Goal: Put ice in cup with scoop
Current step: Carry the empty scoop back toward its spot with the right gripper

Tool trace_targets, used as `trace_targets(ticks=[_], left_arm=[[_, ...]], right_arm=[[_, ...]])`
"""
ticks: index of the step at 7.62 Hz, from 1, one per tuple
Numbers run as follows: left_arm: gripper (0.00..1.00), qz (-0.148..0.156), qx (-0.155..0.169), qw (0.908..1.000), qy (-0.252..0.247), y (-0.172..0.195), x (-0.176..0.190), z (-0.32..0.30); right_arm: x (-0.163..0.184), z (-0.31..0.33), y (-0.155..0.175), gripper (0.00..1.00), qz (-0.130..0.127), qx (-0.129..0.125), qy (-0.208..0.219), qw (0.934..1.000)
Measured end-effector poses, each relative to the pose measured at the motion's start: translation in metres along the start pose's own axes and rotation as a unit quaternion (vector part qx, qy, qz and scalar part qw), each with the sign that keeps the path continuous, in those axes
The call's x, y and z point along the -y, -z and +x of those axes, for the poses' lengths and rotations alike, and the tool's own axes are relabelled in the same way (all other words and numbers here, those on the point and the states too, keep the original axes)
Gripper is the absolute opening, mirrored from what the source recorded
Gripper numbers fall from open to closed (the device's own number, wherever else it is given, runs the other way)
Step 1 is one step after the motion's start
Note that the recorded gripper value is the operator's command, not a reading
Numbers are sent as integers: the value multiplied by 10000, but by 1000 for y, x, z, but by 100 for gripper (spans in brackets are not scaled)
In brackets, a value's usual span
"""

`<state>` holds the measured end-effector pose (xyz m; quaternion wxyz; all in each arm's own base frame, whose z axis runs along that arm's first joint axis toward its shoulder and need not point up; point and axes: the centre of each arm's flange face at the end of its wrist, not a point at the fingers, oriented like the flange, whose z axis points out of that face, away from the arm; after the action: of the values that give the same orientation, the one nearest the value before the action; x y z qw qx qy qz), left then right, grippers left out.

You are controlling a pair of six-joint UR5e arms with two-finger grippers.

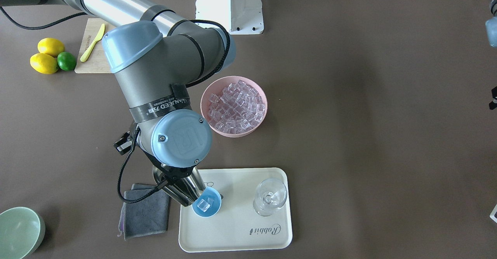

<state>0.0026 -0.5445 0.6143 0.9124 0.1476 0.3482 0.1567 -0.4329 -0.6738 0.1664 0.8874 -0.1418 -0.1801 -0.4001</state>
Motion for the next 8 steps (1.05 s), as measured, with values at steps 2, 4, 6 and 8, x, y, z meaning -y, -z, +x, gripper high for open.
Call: trace_targets(ticks=[2, 4, 6, 8], left_arm=[[99, 137, 90, 9999, -9, 18, -5, -23], [99, 383, 182, 9991, 11, 47, -7, -32], [99, 493, 75, 9987, 74, 60, -26, -32], [99, 426, -96, 9989, 193, 51, -38, -38]], right_arm=[[-8, -4, 2, 0, -31, -1, -11, 10000], [-54, 6, -16, 0, 232, 70, -208, 9995], [-132, 26, -74, 0, 709, 146, -1064, 9917], [-213, 60, -146, 0, 1185, 369, -1962, 9727]])
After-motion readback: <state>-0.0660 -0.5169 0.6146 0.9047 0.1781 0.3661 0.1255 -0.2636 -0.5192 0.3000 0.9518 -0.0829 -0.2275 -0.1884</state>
